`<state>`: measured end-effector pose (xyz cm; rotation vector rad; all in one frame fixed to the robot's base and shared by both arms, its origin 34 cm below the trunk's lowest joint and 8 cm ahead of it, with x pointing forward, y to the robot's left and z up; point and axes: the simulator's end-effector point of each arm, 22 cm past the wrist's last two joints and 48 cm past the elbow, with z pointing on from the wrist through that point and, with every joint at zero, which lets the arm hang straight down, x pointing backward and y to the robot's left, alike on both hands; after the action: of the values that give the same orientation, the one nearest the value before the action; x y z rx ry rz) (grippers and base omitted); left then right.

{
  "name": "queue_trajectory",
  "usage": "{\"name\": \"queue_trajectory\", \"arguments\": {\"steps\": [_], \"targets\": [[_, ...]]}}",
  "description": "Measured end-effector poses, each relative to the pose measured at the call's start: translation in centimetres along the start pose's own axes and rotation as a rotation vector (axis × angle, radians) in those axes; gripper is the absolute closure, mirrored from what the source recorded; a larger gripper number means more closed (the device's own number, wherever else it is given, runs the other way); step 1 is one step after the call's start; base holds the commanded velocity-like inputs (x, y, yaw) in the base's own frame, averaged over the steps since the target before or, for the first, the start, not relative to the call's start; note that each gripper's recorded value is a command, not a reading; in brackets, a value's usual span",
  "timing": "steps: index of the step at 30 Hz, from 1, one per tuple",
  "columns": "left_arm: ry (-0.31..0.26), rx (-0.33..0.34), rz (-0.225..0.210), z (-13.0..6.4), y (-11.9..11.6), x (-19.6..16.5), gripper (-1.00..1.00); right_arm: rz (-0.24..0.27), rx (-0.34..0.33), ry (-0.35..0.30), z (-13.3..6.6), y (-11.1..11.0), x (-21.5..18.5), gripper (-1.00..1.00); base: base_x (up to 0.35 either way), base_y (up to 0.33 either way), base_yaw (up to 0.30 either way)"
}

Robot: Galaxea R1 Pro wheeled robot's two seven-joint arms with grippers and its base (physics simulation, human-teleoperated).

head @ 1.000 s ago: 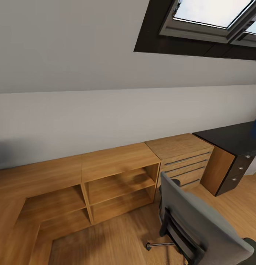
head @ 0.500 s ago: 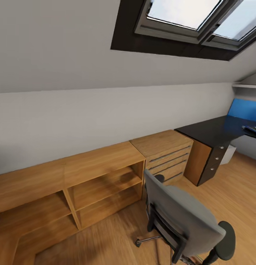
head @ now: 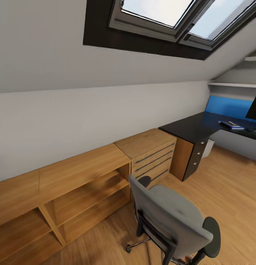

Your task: In the bedroom, organize the workspace by keeping the computer under the desk, ensuring the monitor is on the desk, placing the keyboard on the desk next to the monitor, placing the mouse on the desk next to the keyboard, moving the folder from the swivel chair onto the desk next to the mouse, stacking the notebook on top of the folder with the pen on top of the notebook, and positioning the swivel chair next to the desk.

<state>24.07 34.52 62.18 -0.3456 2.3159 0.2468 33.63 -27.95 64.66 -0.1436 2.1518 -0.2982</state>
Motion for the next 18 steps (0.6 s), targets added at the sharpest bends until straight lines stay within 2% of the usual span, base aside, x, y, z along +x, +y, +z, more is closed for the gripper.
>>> {"name": "queue_trajectory", "arguments": {"steps": [6, 14, 18], "targets": [[0.003, -0.001, 0.001, -0.04, 0.06, 0.08, -1.0, 0.0, 0.0, 0.003, -0.04, 0.01, 0.1, -1.0, 0.21, 0.0, -0.286], [0.007, -0.001, 0.002, -0.08, 0.07, 0.2, -1.0, -0.001, -0.002, 0.007, -0.08, 0.05, 0.22, -1.0, 0.043, 0.007, -0.286], [0.009, -0.002, 0.003, -0.11, 0.1, 0.25, -1.0, -0.001, -0.003, 0.009, -0.11, 0.09, 0.28, -1.0, 0.037, 0.097, -0.286]]}}
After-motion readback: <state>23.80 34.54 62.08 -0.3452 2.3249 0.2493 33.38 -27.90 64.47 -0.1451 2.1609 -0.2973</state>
